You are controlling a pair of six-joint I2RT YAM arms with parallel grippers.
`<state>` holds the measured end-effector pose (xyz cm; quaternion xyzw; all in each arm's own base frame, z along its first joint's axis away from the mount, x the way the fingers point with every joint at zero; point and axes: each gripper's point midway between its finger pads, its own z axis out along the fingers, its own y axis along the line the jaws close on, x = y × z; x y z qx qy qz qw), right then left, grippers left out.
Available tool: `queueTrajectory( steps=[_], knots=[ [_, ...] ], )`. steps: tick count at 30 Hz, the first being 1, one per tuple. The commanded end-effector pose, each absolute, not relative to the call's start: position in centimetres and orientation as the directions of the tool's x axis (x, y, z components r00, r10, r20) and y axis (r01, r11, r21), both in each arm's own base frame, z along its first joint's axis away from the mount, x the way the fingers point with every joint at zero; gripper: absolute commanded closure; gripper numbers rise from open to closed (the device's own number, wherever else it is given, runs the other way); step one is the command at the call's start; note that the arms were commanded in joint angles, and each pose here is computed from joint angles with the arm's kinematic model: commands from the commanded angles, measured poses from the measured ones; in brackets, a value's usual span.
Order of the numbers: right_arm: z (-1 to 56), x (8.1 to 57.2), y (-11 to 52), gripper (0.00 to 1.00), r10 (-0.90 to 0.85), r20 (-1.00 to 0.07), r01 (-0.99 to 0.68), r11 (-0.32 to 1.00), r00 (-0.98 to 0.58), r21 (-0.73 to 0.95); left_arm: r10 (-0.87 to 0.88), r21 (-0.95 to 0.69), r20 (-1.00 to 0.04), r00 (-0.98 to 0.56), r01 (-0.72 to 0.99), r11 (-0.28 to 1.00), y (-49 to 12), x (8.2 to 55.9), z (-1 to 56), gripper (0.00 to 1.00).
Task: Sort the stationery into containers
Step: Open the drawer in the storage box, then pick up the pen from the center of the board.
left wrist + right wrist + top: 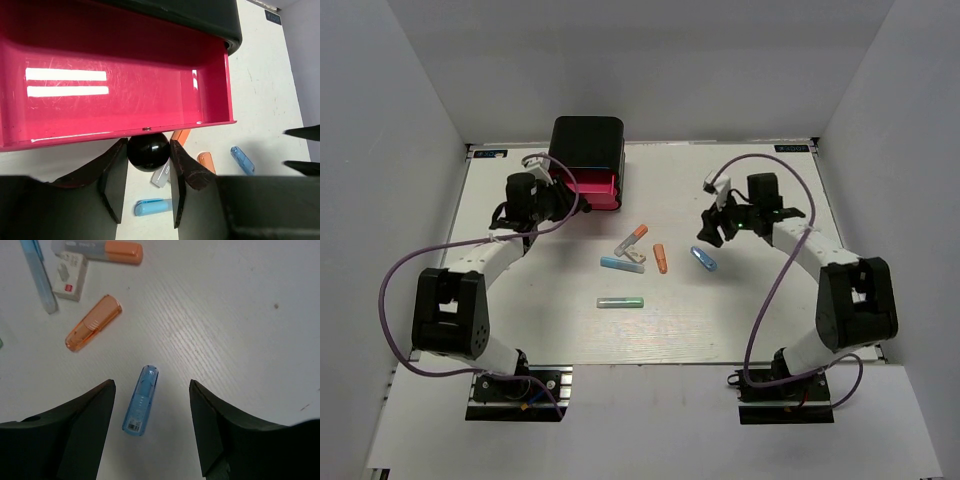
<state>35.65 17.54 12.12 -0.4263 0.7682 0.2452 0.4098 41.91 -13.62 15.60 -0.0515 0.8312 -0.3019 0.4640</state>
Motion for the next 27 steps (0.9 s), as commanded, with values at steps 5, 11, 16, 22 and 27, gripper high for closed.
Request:
queueTrajectory(
  steps=[5, 11, 16, 22, 27],
  knots=[
    [6.6, 36.4, 17.4, 0.33, -0.568, -0.682, -0.768, 0.640, -0.460, -0.015, -0.336, -0.519, -0.756, -0.561, 0.202, 0.830, -13.1, 39.7, 16.0, 0.40],
    [4.3, 35.7, 16.7, 0.33, -0.619, -0.603, -0.740, 0.669, -0.503, -0.071, -0.304, -0.478, -0.792, -0.530, 0.229, 0.848, -12.4, 37.6, 17.7, 0.26],
    [3.0, 34.9, 16.3, 0.36, -0.651, -0.551, -0.733, 0.673, -0.522, -0.101, -0.307, -0.473, -0.803, -0.510, 0.232, 0.850, -12.0, 35.5, 18.4, 0.26],
    [1.4, 31.9, 16.0, 0.46, -0.693, -0.486, -0.766, 0.639, -0.533, -0.071, -0.327, -0.480, -0.802, -0.499, 0.214, 0.851, -11.3, 32.4, 18.4, 0.27],
    [1.1, 29.8, 16.5, 0.58, -0.712, -0.464, -0.804, 0.594, -0.527, 0.002, -0.347, -0.496, -0.787, -0.510, 0.189, 0.847, -11.0, 30.2, 17.7, 0.27]
  ],
)
